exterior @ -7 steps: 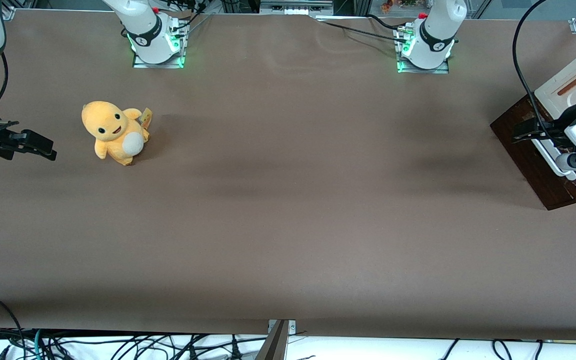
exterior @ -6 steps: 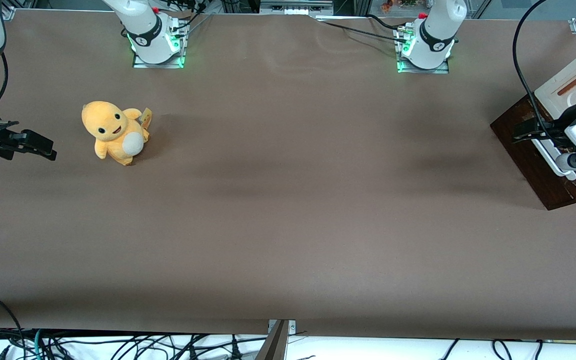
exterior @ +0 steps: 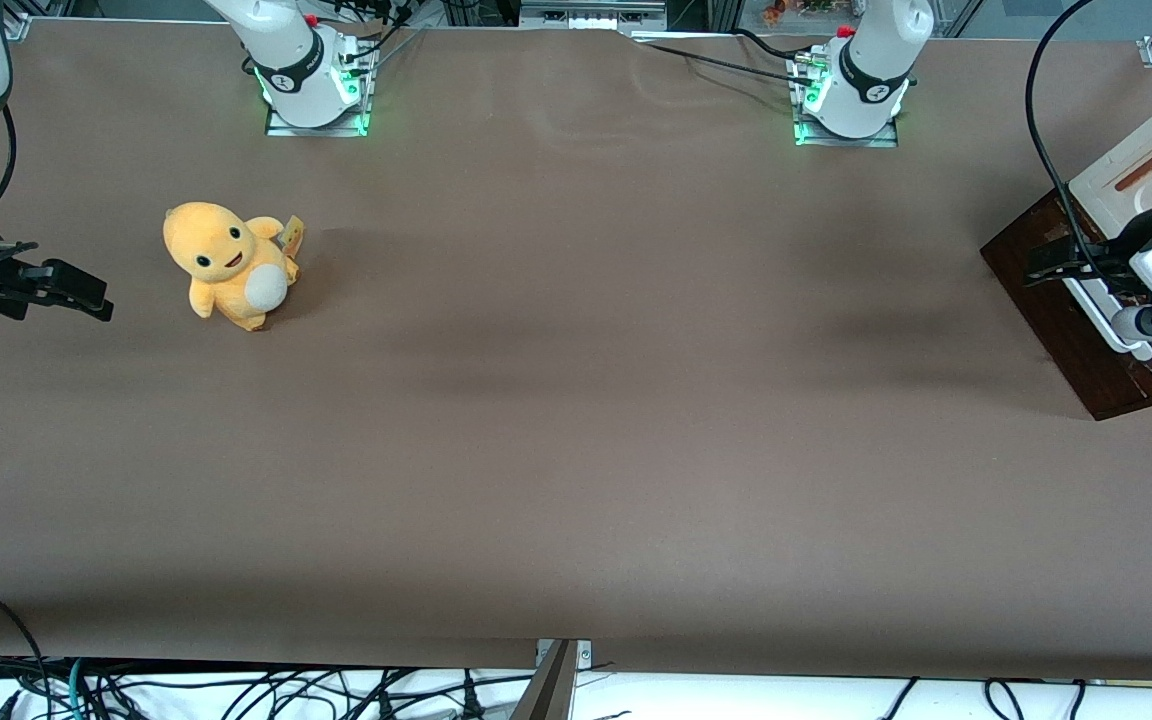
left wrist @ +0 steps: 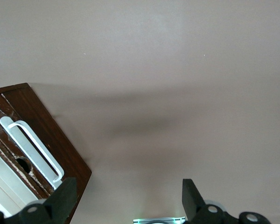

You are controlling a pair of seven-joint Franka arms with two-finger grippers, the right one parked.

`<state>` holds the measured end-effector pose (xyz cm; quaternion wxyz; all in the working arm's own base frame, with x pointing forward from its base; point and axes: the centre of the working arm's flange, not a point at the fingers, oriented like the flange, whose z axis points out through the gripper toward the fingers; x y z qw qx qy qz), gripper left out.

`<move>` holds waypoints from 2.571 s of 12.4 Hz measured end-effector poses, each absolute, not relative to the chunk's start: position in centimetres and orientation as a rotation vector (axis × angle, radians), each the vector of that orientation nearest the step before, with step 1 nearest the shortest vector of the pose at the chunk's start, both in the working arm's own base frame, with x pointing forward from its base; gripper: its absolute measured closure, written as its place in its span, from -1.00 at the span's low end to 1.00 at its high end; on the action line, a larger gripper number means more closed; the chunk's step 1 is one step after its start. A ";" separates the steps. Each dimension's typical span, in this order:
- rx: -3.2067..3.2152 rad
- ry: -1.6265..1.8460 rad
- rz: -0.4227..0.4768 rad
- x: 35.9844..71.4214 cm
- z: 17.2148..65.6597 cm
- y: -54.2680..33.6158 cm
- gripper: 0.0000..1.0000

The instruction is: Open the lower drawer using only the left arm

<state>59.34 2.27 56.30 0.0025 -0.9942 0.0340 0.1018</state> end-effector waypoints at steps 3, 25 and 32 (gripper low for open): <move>-3.118 0.106 0.319 59.3 56.3 2.3 -1.00; -3.038 0.116 0.322 59.4 56.3 2.4 -1.00; -2.836 0.057 0.349 60.4 53.8 -1.6 -1.00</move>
